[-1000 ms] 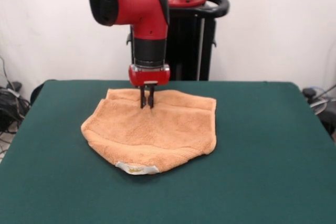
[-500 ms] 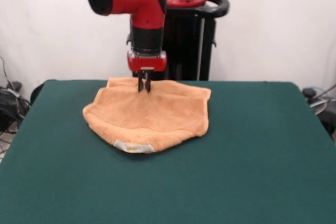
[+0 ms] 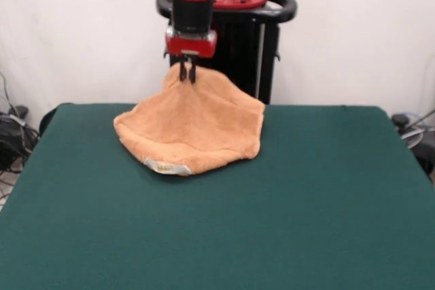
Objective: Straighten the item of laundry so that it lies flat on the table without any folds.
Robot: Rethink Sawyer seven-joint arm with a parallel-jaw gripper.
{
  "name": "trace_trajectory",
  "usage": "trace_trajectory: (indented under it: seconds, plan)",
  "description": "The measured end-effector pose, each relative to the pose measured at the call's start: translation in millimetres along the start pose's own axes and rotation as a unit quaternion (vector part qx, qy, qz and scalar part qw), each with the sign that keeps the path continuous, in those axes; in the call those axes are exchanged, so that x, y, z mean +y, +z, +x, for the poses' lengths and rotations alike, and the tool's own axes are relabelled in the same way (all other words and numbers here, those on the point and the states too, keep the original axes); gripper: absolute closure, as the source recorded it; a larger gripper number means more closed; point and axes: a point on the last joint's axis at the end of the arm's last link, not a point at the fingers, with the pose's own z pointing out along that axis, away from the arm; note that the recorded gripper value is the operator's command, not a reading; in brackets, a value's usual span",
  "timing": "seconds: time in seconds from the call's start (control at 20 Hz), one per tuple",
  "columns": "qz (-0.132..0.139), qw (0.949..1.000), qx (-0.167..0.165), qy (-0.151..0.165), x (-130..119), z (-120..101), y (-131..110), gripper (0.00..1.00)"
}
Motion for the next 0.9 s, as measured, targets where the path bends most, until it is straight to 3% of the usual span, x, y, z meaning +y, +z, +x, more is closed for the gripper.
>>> trace_trajectory:
  seconds: [0.15, 0.2, 0.25, 0.4, 0.65, 0.9]
  plan:
    - [0.011, 0.9999, 0.004, 0.001, -3.4, 3.4, -12.9, 1.00]
    - [0.014, 0.9997, -0.001, -0.021, 4.1, 0.8, -12.3, 1.00]
    - [0.016, 0.9989, -0.005, -0.043, 11.5, -1.9, -11.7, 0.00]
    - [0.016, 0.9984, -0.008, -0.053, 16.7, -3.3, -10.8, 0.00]
    - [-0.001, 0.9926, -0.051, -0.110, 50.4, -11.8, -8.9, 0.00]
    - [-0.014, 0.9904, -0.069, -0.119, 58.7, -14.1, -9.8, 0.00]
